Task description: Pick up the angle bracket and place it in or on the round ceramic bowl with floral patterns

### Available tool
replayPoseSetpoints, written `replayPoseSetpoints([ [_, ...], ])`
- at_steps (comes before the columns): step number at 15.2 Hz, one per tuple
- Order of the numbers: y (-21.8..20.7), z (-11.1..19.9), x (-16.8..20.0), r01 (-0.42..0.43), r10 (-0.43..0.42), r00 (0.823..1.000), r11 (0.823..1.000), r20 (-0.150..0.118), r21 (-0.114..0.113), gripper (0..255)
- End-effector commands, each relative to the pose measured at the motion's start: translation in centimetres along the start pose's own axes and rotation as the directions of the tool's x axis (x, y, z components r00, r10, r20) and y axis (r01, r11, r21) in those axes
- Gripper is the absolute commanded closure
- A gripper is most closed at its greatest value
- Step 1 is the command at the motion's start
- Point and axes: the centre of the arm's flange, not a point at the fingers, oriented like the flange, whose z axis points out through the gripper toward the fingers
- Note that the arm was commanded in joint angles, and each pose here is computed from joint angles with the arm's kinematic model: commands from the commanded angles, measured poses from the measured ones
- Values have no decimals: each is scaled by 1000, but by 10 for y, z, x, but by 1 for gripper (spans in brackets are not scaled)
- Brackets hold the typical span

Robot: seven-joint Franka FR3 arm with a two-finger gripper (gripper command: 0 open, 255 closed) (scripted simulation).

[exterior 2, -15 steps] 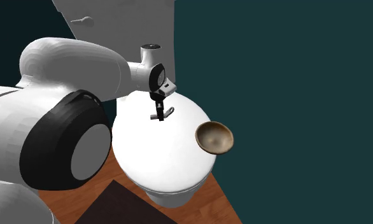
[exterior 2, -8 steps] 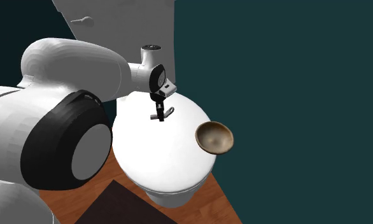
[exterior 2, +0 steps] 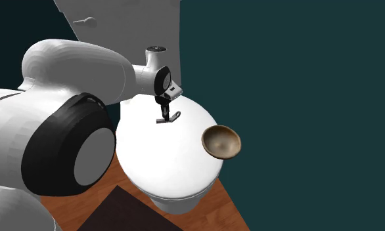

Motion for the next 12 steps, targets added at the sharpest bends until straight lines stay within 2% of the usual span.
replayPoseSetpoints([
  [1, 0, 0, 0, 0, 0, 1000, 1000, 0, -1, 255],
  [2, 0, 0, 0, 0, 0, 1000, 1000, 0, 0, 255],
  [3, 0, 0, 0, 0, 0, 1000, 1000, 0, 0, 0],
  [10, -44, -68, 58, -25, 26, 1000, 994, 13, -105, 0],
  [12, -44, -64, 59, -25, 27, 1000, 994, 13, -108, 0],
])
